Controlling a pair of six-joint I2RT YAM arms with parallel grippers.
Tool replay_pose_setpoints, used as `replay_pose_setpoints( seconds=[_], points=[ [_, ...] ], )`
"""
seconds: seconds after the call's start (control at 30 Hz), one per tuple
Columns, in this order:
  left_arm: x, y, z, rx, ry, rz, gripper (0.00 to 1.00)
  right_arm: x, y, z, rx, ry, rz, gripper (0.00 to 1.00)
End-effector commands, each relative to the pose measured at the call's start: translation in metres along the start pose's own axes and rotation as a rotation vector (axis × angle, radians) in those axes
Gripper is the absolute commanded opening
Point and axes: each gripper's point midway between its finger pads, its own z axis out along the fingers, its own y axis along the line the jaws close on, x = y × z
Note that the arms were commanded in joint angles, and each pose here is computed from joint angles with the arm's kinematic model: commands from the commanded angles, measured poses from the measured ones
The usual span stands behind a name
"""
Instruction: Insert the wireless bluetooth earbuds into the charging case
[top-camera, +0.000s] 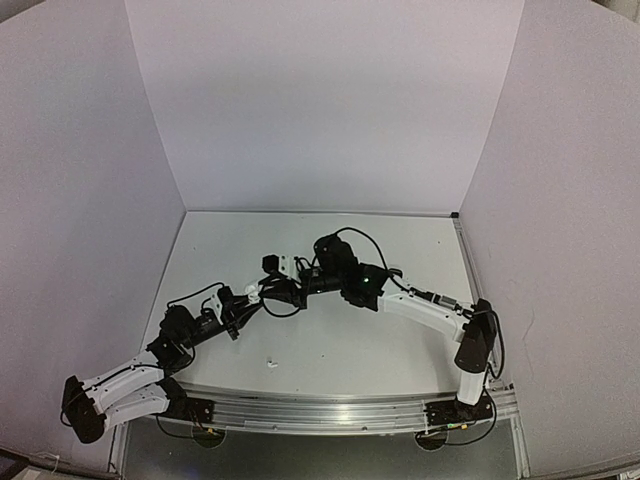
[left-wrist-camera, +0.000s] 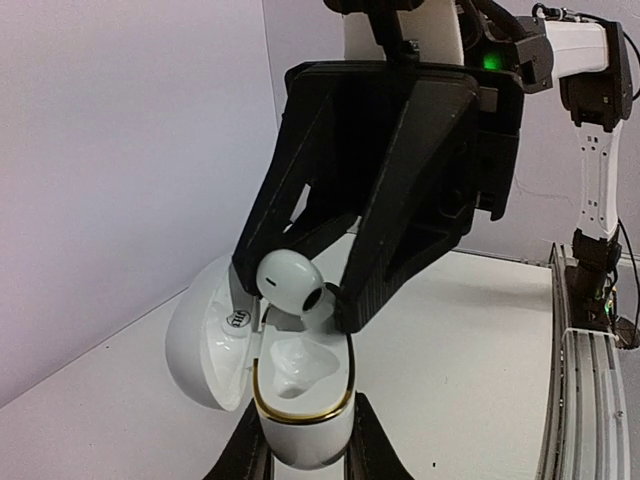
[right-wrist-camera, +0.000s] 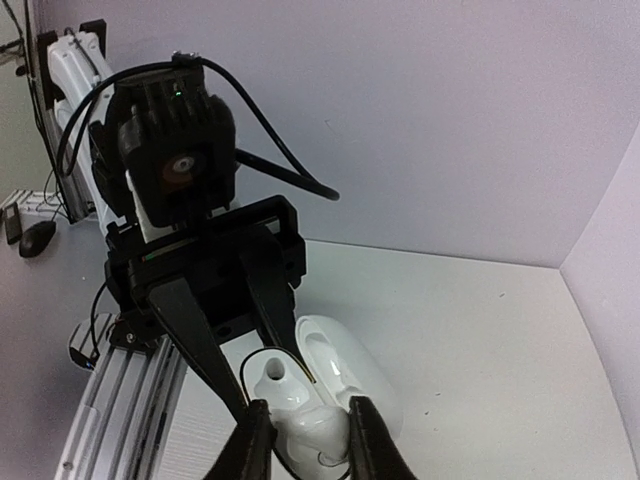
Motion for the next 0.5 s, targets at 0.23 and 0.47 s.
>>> replay_pose_setpoints(
  seconds=[0.23, 0.47],
  points=[
    [-0.023, 0.006, -0.002, -0.022, -0.064, 0.024, 0.0, -0.032, -0.001, -0.007, -0.02, -0.056, 0.003, 0.36],
    [-0.02, 0.013, -0.003, -0.057, -0.053, -0.001, 0.0, -0.061, 0.0, -0.017, -0.027, -0.112, 0.027, 0.5]
  ],
)
